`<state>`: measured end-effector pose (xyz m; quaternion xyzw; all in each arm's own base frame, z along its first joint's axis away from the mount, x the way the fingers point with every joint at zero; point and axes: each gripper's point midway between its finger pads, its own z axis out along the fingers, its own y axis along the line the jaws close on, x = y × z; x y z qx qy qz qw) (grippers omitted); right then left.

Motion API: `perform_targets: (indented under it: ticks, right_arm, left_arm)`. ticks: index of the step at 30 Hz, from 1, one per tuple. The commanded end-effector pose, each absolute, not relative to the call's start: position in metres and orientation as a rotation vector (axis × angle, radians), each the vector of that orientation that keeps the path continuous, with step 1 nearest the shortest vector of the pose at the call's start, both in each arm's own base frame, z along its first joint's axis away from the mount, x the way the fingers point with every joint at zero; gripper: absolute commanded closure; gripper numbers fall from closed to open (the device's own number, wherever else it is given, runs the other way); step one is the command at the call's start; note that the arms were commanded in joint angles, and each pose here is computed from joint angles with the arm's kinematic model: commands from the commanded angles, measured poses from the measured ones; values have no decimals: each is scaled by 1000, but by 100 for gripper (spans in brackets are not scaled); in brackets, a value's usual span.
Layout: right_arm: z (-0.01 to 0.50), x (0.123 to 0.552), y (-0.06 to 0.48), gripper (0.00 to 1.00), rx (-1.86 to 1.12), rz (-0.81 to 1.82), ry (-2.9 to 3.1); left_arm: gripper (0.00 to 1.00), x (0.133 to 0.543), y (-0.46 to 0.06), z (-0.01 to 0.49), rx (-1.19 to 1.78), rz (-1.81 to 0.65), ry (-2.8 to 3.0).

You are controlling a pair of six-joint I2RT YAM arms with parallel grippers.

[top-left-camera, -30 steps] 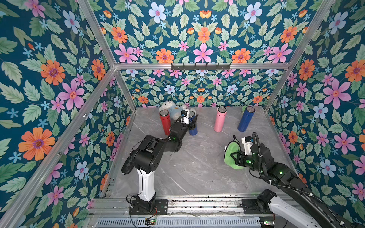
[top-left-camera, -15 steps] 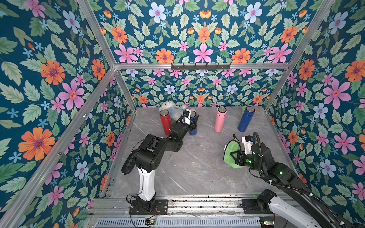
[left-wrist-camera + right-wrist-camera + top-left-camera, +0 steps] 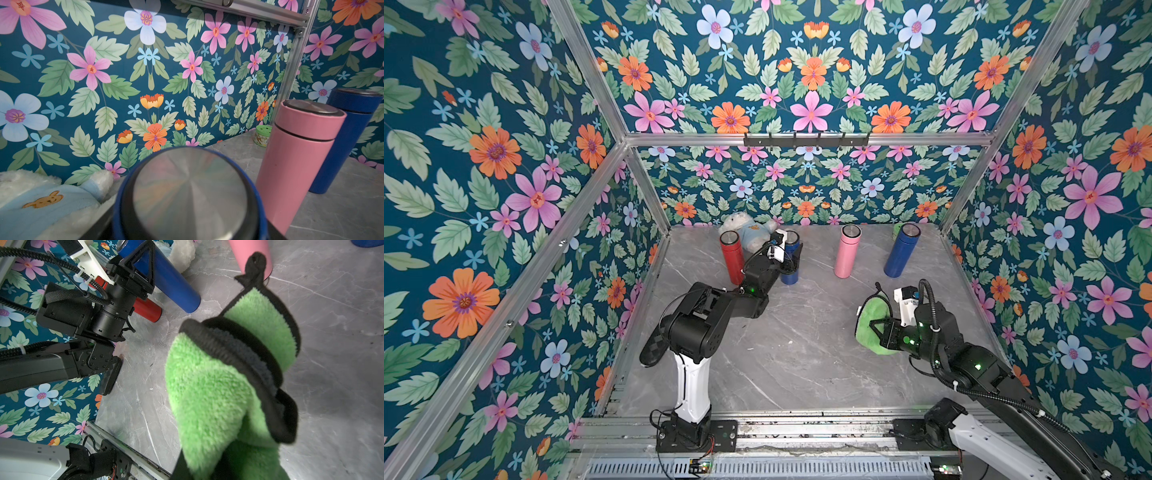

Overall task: Wipe the surface of the thermos
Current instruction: Place the thermos at the center of the board, then place the cleaning item at the center of the board.

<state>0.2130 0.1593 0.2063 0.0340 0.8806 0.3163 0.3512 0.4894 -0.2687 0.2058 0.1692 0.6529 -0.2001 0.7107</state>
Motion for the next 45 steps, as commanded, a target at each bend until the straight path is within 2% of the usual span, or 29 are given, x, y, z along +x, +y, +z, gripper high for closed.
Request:
perform_targets:
  ticks: [1,6,11,20,33,40,45]
  right_arm:
    - [208,215,157,100,104,812,2263]
    - [208,214,156,100,106,813,2259]
    - [209,214,156,100,106,817,2254]
    - [205,216,162,100,98,842,2260]
    - [177,225,183,100,57,884,2342]
    - [146,241,231,100,-9,998,2381]
    - [143,249,299,100,-177,1067,2389]
  left_arm:
    - [20,488,-267,214,378,-434,1426]
    - [13,487,-266,215,378,-434,1428]
    - [1,482,-264,219,375,-440,1425]
    - [1,456,-248,227,340,-468,1443]
    - [1,395,-216,209,313,-468,1657]
    - [1,358,-190,219,295,-424,1736]
    - [1,336,-169,226,263,-382,1758]
